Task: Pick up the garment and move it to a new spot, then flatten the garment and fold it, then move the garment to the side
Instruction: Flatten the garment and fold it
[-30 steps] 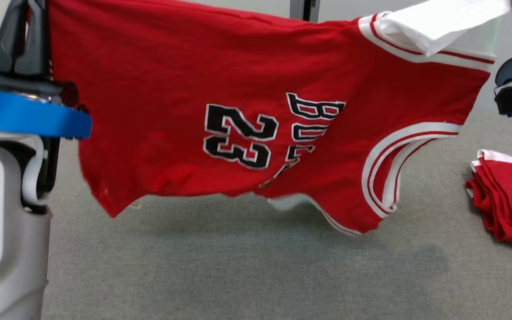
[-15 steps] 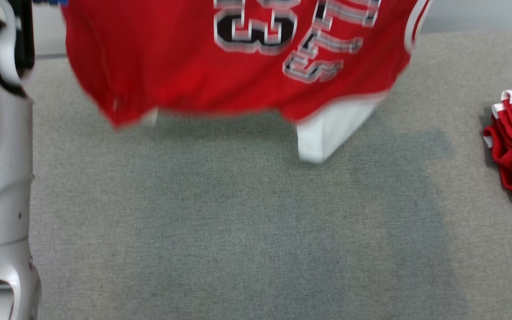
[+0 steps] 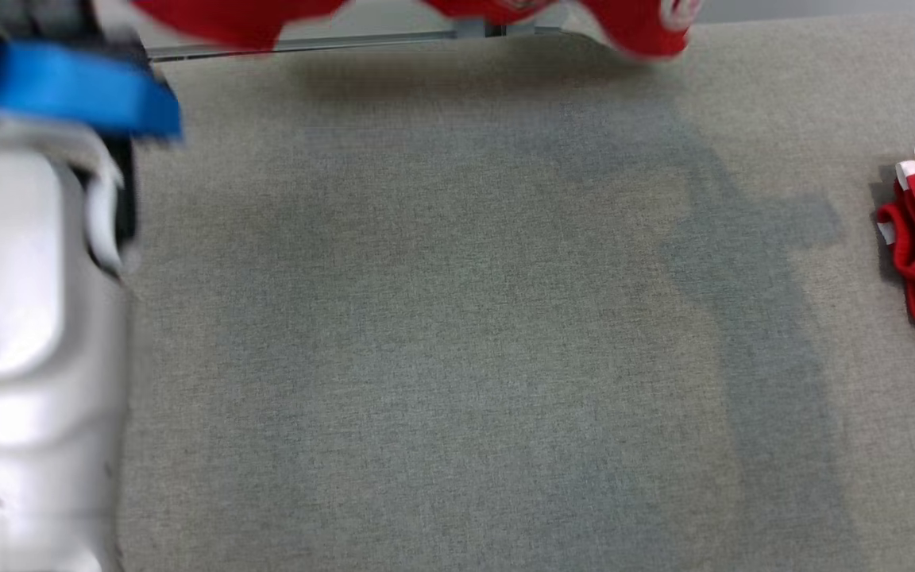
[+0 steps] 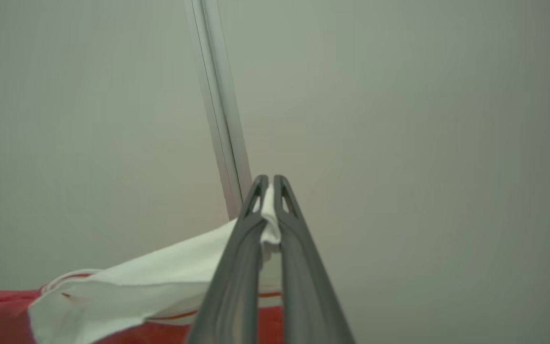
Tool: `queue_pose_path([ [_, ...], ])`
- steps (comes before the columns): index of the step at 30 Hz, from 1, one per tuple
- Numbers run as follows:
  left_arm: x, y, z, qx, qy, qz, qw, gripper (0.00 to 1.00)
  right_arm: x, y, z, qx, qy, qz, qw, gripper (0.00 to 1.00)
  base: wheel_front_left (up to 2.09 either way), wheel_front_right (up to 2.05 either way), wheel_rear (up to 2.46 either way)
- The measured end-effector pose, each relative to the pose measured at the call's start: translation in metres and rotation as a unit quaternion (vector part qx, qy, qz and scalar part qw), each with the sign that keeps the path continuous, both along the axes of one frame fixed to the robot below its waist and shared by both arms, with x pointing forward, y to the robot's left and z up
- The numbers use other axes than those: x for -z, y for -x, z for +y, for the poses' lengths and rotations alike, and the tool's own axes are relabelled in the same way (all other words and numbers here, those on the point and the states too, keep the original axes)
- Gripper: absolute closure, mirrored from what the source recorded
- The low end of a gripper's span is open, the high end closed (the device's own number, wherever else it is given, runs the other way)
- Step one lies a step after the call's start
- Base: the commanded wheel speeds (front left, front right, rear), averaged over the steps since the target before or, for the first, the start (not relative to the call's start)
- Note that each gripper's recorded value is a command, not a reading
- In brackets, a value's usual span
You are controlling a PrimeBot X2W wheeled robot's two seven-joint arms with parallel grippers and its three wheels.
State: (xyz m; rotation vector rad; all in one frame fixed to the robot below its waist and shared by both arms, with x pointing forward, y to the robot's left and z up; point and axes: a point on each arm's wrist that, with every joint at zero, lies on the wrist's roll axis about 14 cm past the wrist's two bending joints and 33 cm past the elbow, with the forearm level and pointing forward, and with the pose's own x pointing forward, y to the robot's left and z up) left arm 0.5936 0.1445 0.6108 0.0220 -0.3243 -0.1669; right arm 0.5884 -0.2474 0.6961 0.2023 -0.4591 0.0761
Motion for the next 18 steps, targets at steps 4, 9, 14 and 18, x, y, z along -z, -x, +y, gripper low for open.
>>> queue_pose_path([
  [4,0.088,0.039,0.004,-0.012,0.039,0.109,0.993,1.0,0.08,0.031,-0.007,-0.004,-0.039,0.081,0.996,1.0,0.0,0.0,0.0],
  [9,0.175,0.111,-0.003,-0.013,0.065,0.23,0.971,1.0,0.178,0.1,-0.017,0.012,-0.105,0.188,0.976,1.0,0.0,0.0,0.0],
  [14,0.204,0.164,0.008,-0.039,0.09,0.278,0.956,1.0,0.229,0.164,-0.014,0.022,-0.139,0.253,0.957,1.0,0.0,0.0,0.0],
  [18,0.215,0.201,0.021,-0.062,0.103,0.298,0.947,1.0,0.248,0.202,-0.009,0.027,-0.154,0.28,0.947,1.0,0.0,0.0,0.0],
])
